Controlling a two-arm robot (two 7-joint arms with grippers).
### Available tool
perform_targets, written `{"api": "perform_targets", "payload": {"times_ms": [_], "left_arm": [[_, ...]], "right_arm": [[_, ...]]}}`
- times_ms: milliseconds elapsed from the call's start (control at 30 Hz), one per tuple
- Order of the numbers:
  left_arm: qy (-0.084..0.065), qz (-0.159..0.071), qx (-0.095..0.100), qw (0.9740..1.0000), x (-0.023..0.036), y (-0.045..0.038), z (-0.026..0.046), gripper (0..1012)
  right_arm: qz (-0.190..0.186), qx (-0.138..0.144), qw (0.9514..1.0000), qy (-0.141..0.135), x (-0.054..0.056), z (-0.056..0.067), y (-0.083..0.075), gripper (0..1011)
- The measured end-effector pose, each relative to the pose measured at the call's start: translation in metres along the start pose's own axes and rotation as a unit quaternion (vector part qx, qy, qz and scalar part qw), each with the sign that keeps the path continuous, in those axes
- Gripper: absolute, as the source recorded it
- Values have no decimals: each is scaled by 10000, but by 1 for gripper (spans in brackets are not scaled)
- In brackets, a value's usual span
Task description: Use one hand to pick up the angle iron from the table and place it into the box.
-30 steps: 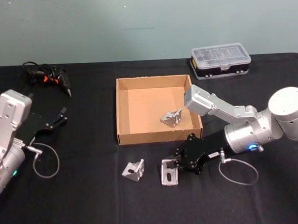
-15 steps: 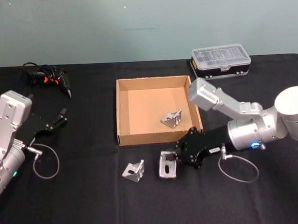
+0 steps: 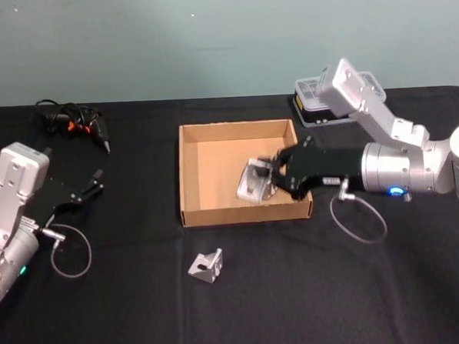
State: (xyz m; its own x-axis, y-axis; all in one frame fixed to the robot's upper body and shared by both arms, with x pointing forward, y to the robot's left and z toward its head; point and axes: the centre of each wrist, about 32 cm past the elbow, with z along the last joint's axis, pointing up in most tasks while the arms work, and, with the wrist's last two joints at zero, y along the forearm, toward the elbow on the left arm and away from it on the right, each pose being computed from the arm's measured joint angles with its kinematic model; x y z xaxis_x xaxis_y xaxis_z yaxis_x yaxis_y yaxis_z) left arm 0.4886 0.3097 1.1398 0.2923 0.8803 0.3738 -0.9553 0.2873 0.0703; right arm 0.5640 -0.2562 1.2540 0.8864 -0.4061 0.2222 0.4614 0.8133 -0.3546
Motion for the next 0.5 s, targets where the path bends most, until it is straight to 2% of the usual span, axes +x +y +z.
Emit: {"api": "perform_targets", "payload": {"times_ms": [167,300,400,433,500], "left_arm": [[0,0,0,10000,0,0,0,1000],[1,0,-1,10000,0,0,0,1000],[0,0,0,10000,0,0,0,1000],[0,0,0,10000,0,0,0,1000],[0,0,0,10000,0,0,0,1000]], "right_arm": [[-652,160,9976,139,-24,-3,24,74],[-1262,218,9911,359,-16,-47,72,74],[-1564,192,9864,475,5,-84,115,74],[-1564,192,9864,475,5,-84,115,74],[-1772,113,9825,566,44,-128,160,74]]}}
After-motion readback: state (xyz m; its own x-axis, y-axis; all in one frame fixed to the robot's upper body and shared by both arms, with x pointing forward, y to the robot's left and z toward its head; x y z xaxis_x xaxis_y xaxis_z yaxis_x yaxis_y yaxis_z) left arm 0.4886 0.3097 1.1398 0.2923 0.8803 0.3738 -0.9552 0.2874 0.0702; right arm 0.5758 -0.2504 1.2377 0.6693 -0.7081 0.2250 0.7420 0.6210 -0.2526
